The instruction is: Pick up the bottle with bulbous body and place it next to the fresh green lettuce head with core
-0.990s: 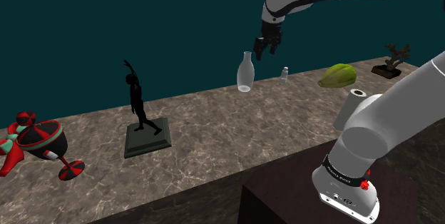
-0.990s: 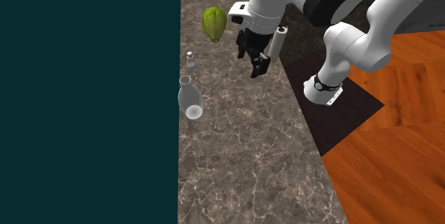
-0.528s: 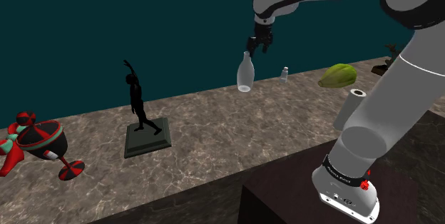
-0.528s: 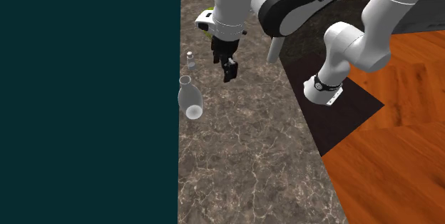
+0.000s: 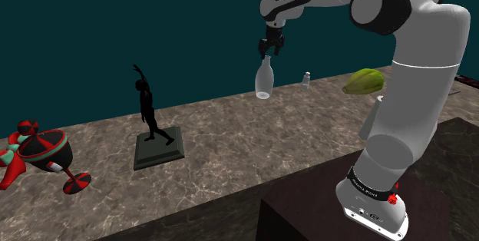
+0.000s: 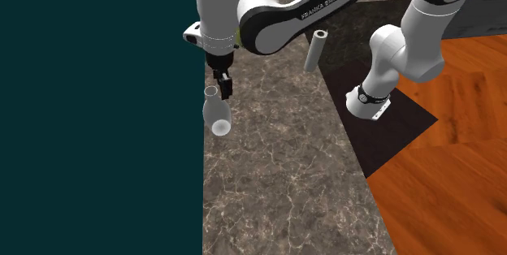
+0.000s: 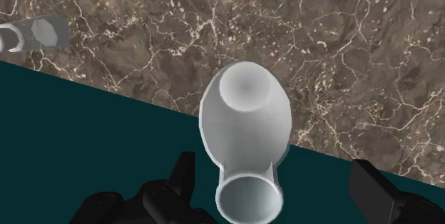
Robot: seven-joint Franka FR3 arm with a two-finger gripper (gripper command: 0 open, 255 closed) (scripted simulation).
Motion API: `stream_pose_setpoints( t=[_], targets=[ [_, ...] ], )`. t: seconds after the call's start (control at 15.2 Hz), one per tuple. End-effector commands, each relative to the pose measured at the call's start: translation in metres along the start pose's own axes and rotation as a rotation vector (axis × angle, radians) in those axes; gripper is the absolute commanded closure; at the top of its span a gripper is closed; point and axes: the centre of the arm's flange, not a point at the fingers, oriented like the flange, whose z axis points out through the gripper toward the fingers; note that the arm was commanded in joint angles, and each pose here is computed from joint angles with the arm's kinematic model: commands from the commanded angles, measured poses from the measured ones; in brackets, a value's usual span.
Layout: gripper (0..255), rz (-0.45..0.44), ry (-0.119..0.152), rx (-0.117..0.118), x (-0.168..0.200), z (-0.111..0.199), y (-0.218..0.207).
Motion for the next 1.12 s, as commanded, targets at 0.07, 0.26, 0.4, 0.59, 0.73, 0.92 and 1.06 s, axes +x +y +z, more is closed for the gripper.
stream_pose_setpoints(
  t=[0.07,0.26,0.4,0.59,0.73,0.92,1.06],
  targets=[
    [0,0.003,0.002,0.003,0.011,0.010,0.009],
    [0,0.003,0.002,0.003,0.011,0.026,0.009],
    [0,0.003,0.002,0.003,0.011,0.037,0.009],
    [0,0.003,0.002,0.003,0.011,0.045,0.009],
    [0,0.003,0.002,0.003,0.011,0.045,0.009],
    [0,0.003,0.002,0.003,0.011,0.045,0.009],
    [255,0.003,0.002,0.003,0.011,0.045,0.009]
  ],
)
